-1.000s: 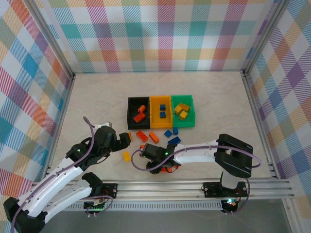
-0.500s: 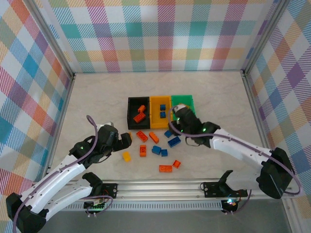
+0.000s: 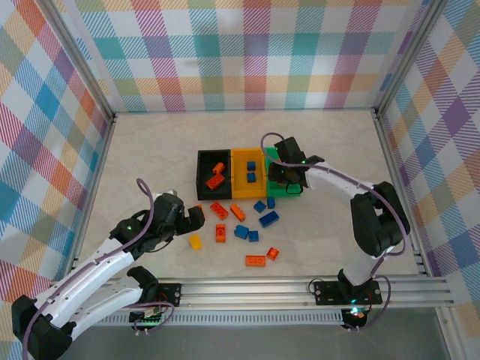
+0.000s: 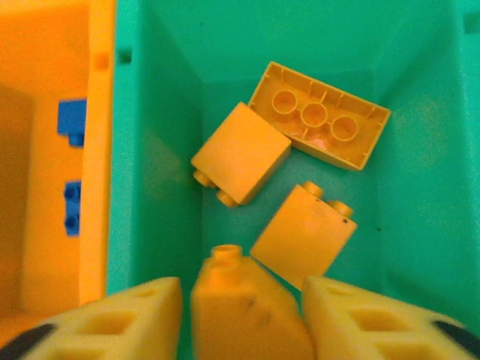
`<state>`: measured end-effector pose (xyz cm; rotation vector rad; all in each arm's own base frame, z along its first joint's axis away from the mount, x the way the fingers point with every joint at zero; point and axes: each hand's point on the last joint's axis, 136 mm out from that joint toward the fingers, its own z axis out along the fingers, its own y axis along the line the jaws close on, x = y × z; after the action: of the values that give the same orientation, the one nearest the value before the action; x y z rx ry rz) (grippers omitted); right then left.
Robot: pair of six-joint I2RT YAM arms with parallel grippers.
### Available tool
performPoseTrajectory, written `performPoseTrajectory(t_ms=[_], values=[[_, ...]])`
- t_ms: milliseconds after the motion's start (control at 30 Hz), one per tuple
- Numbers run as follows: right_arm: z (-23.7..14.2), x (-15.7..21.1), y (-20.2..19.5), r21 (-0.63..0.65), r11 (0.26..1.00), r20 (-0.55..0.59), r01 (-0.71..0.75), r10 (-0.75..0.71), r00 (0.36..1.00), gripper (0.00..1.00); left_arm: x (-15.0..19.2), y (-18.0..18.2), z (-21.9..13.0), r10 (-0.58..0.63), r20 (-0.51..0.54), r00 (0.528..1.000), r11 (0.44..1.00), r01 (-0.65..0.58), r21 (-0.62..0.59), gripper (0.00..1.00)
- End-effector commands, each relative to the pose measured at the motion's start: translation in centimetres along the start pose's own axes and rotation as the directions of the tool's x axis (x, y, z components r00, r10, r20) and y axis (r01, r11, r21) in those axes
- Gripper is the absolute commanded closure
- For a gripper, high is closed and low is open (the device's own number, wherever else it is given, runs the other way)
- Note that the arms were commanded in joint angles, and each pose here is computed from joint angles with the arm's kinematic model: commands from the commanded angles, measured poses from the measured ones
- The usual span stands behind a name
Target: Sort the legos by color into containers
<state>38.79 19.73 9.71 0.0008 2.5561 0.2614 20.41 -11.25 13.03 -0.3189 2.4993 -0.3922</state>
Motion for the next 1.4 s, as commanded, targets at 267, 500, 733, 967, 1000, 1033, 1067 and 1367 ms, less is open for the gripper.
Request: performPoseTrajectory(t_ms=[267,500,733,967,1000,1033,1067,1367], values=[[-3.7,-1.6,2.4,-0.131,0.991,0.075,-0.008,0.018,0.997,0.24,0.2,-1.0,1.3,0.028,-0.038,0.999,0.999,-0.027,0.033,0.01],[-4.9,2.4,1.8,-0.154,0.988,0.059,-0.019,0.029,0.998,0.23,1.8,-4.8,3.2,0.18,-0.136,0.974,0.983,-0.171,0.07,0.11],[-5.8,4.5,0.4,-0.156,0.987,0.063,-0.047,0.058,0.996,0.23,6.3,-8.1,6.1,0.373,-0.215,0.902,0.926,-0.377,0.026,0.18],[-6.4,4.9,0.1,-0.162,0.985,0.075,-0.05,0.063,0.995,0.23,7.9,-6.8,9.3,0.415,-0.259,0.872,0.893,-0.445,-0.069,0.26],[-6.6,4.9,0.1,-0.167,0.985,0.078,-0.05,0.064,0.995,0.23,8.0,-6.6,9.6,0.417,-0.266,0.869,0.889,-0.451,-0.082,0.27],[-6.7,4.8,0.0,-0.167,0.985,0.084,-0.048,0.063,0.995,0.23,8.2,-6.2,9.9,0.418,-0.273,0.866,0.884,-0.458,-0.099,0.29],[-6.9,4.7,0.0,-0.17,0.984,0.09,-0.049,0.065,0.994,0.23,8.3,-5.9,10.2,0.419,-0.278,0.864,0.879,-0.463,-0.113,0.31],[-7.7,4.4,0.0,-0.181,0.983,0.113,-0.043,0.064,0.992,0.22,8.9,-5.4,11.4,0.431,-0.289,0.855,0.869,-0.48,-0.124,0.56]])
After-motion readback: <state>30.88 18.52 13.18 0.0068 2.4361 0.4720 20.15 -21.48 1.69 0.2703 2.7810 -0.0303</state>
